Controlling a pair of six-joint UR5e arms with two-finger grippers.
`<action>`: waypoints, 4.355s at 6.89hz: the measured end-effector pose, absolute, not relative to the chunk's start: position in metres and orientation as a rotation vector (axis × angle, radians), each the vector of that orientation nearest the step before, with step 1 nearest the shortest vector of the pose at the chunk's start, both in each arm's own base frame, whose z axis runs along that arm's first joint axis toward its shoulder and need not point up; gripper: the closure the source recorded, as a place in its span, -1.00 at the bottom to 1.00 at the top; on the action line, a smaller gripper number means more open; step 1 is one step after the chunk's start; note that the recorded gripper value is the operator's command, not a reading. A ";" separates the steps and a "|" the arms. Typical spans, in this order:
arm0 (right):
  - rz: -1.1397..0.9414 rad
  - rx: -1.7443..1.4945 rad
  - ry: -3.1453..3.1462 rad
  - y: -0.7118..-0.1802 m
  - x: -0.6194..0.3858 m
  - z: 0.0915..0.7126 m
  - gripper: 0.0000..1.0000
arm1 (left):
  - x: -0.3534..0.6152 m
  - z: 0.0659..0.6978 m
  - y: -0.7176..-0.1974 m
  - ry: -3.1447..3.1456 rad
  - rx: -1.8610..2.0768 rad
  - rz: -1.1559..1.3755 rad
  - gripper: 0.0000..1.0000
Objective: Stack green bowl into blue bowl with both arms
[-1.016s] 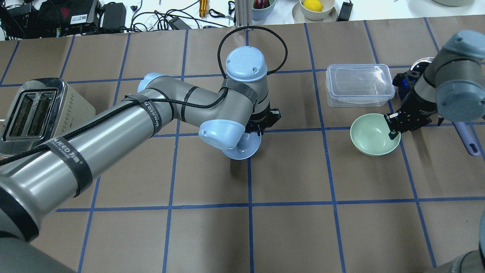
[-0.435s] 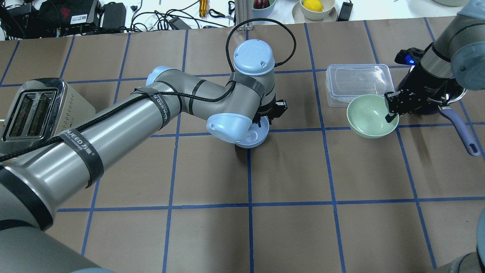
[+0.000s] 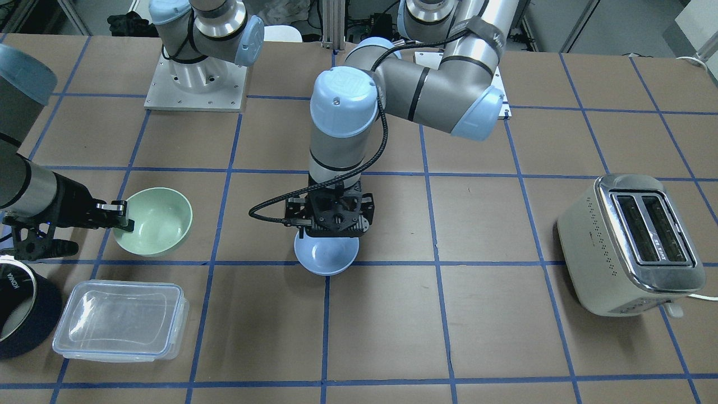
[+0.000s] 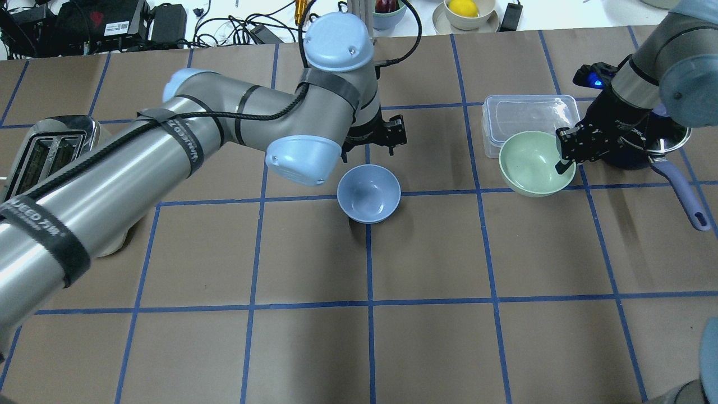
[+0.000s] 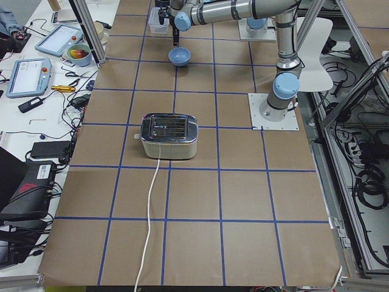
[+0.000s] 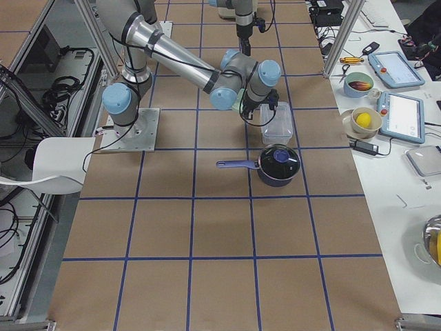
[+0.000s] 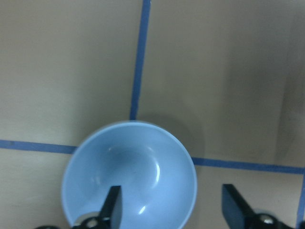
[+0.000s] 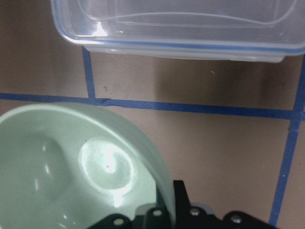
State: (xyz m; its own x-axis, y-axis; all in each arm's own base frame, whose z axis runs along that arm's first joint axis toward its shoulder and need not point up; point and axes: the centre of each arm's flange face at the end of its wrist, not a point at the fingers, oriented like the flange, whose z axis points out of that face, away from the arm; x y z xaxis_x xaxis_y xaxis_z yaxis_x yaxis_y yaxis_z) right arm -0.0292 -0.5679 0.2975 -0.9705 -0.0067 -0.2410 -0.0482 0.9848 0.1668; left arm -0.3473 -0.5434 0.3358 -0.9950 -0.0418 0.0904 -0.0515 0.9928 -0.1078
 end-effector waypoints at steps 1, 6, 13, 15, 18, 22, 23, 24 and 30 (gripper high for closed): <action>0.238 -0.031 2.893 -0.575 0.011 0.309 1.00 | -0.302 0.365 -0.547 -3.071 -0.022 0.127 -1.00; 0.187 -0.097 2.844 -0.559 0.234 0.301 1.00 | -0.131 0.501 -0.482 -3.096 -0.182 0.046 -1.00; 0.100 -0.137 2.815 -0.539 0.260 0.239 -0.98 | -0.116 0.521 -0.493 -3.138 -0.161 0.195 -1.00; 0.084 -0.130 2.824 -0.541 0.256 0.244 -1.00 | -0.115 0.517 -0.494 -3.156 -0.151 0.188 -1.00; 0.059 -0.030 2.879 -0.560 0.211 0.321 -1.00 | -0.114 0.517 -0.494 -3.160 -0.143 0.187 -1.00; 0.124 0.174 3.063 -0.536 0.109 0.463 -1.00 | -0.114 0.515 -0.493 -3.164 -0.141 0.175 -1.00; 0.126 0.190 3.075 -0.519 0.102 0.484 -1.00 | -0.114 0.514 -0.492 -3.164 -0.142 0.172 -1.00; 0.118 0.199 3.085 -0.509 0.098 0.495 -1.00 | -0.115 0.515 -0.492 -3.164 -0.142 0.170 -1.00; 0.070 0.153 3.178 -0.499 0.109 0.510 -1.00 | -0.107 0.522 -0.494 -3.148 -0.111 0.156 -1.00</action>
